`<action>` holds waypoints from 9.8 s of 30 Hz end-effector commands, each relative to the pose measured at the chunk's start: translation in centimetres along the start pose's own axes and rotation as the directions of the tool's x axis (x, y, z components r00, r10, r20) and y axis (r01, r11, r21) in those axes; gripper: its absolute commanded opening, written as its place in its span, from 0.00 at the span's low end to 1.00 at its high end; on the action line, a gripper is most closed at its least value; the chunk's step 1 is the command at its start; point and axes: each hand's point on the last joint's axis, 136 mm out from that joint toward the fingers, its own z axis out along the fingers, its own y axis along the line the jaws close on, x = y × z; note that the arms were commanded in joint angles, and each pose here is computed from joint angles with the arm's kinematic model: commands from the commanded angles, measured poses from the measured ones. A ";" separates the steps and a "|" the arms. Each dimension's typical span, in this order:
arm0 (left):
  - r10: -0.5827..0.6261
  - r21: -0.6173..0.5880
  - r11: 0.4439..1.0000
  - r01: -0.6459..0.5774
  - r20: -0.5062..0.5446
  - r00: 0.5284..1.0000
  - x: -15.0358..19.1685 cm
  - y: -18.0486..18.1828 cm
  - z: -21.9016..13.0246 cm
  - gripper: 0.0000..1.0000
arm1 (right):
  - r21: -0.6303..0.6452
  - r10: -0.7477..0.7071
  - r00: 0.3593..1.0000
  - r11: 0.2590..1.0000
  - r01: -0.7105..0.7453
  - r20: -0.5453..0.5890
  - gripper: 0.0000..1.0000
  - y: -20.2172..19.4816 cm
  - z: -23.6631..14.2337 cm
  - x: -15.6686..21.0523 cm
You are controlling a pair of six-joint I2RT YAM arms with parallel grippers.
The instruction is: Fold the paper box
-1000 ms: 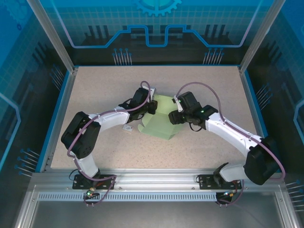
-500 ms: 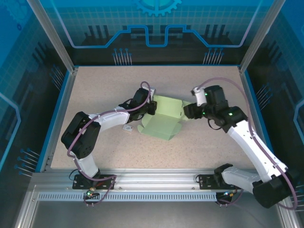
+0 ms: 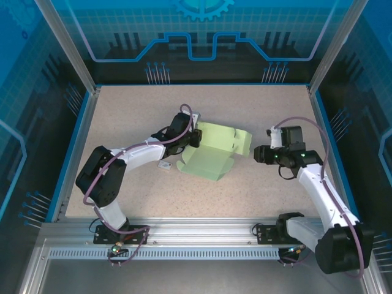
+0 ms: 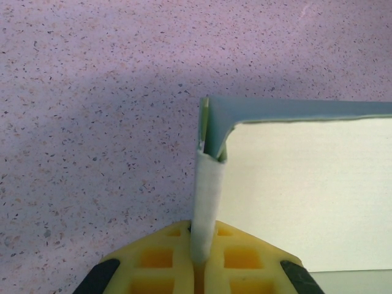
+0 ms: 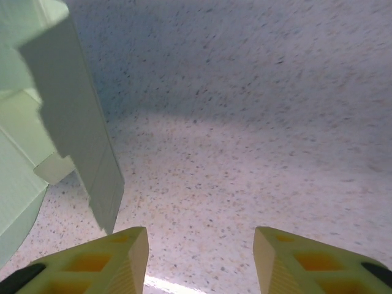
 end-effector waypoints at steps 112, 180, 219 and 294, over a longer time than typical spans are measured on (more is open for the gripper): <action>-0.010 0.032 0.999 0.011 -0.031 0.999 -0.1 -3.1 -1.0 0.06 | 0.197 -0.211 0.977 0.960 0.200 0.035 0.57 9.3 4.7 -7.2; 0.515 0.375 0.857 -0.353 -0.642 0.567 7.4 -0.4 4.5 0.39 | -0.094 -0.160 0.982 0.984 0.151 -0.101 0.72 5.5 6.8 -1.9; 0.808 0.435 0.588 -0.682 -0.363 0.465 1.2 -5.0 8.1 0.46 | -0.047 -0.123 0.981 0.992 0.117 -0.151 0.71 4.4 4.3 2.3; -0.434 -0.081 0.898 0.433 0.012 0.901 -2.1 12.8 -15.2 0.67 | -0.197 -0.616 0.743 0.788 0.584 -0.261 0.37 13.2 19.3 -0.9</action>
